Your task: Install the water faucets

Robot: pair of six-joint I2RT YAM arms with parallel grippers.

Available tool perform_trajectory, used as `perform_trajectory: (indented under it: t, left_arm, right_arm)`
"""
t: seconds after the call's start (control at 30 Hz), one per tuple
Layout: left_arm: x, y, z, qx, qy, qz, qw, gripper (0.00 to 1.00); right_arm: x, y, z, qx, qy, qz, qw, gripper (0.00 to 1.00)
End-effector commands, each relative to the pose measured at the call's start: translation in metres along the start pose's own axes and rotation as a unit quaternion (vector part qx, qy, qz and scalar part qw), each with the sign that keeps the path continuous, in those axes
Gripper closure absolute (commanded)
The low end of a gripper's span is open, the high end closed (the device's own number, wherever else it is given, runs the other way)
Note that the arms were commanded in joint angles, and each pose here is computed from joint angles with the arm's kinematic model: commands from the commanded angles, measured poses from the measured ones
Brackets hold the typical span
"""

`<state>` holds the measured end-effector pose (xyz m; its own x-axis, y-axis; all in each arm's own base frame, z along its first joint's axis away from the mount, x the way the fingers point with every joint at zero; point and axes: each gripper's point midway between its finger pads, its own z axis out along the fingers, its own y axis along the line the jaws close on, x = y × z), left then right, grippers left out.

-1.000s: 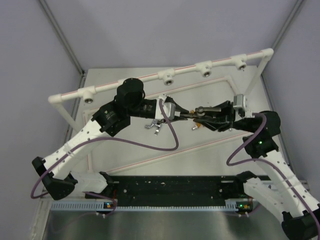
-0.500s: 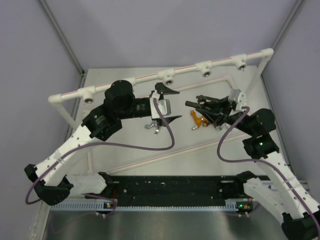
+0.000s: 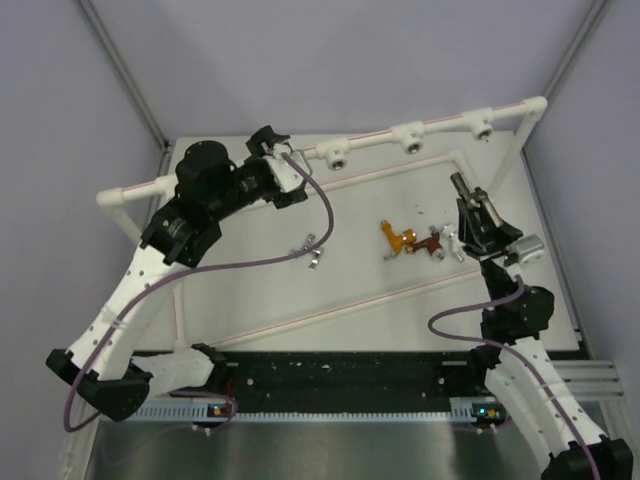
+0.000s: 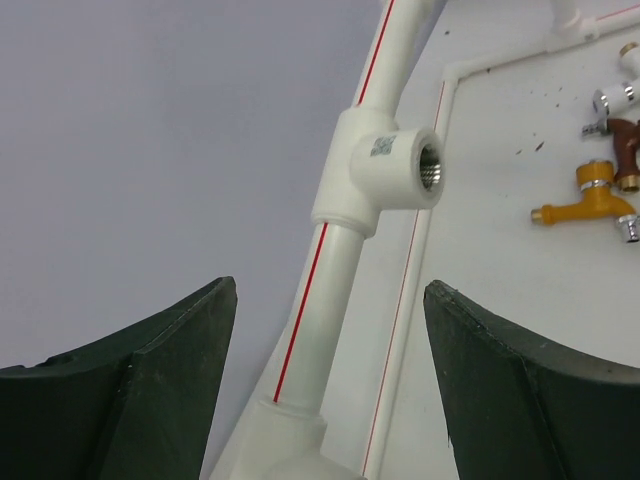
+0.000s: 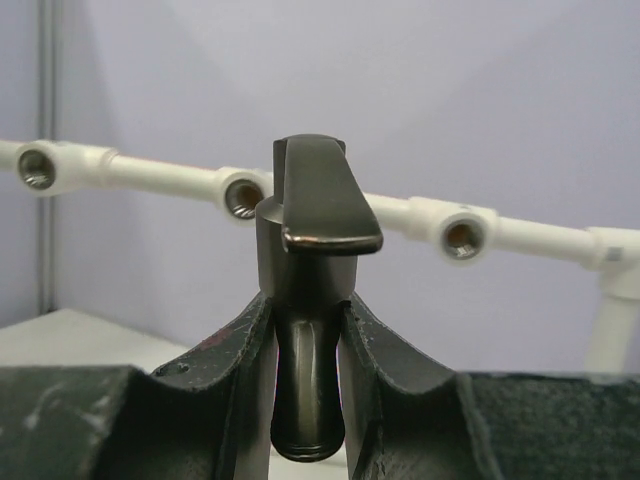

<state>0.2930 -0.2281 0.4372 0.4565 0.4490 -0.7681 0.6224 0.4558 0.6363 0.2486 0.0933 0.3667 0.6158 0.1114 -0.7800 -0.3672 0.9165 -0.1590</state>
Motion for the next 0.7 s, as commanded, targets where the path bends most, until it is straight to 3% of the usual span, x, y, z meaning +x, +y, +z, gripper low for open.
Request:
perform_trajectory:
  t: [0.0, 0.17, 0.3, 0.67]
  left_arm:
    - [0.006, 0.017, 0.001, -0.005, 0.014, 0.016, 1.000, 0.19]
    - [0.025, 0.023, 0.013, -0.005, 0.052, 0.028, 0.998, 0.30]
    - [0.039, 0.025, 0.020, -0.010, 0.076, 0.033, 0.997, 0.38]
    - [0.063, 0.035, 0.030, -0.045, 0.109, 0.044, 0.992, 0.36]
  right_arm:
    - [-0.081, -0.036, -0.014, 0.095, -0.186, -0.042, 0.977, 1.00]
    - [-0.078, -0.050, -0.018, 0.105, -0.213, -0.013, 0.971, 1.00]
    - [-0.083, -0.062, -0.017, 0.107, -0.221, -0.036, 0.969, 1.00]
    - [-0.083, -0.059, 0.002, 0.031, -0.200, -0.061, 0.977, 1.00]
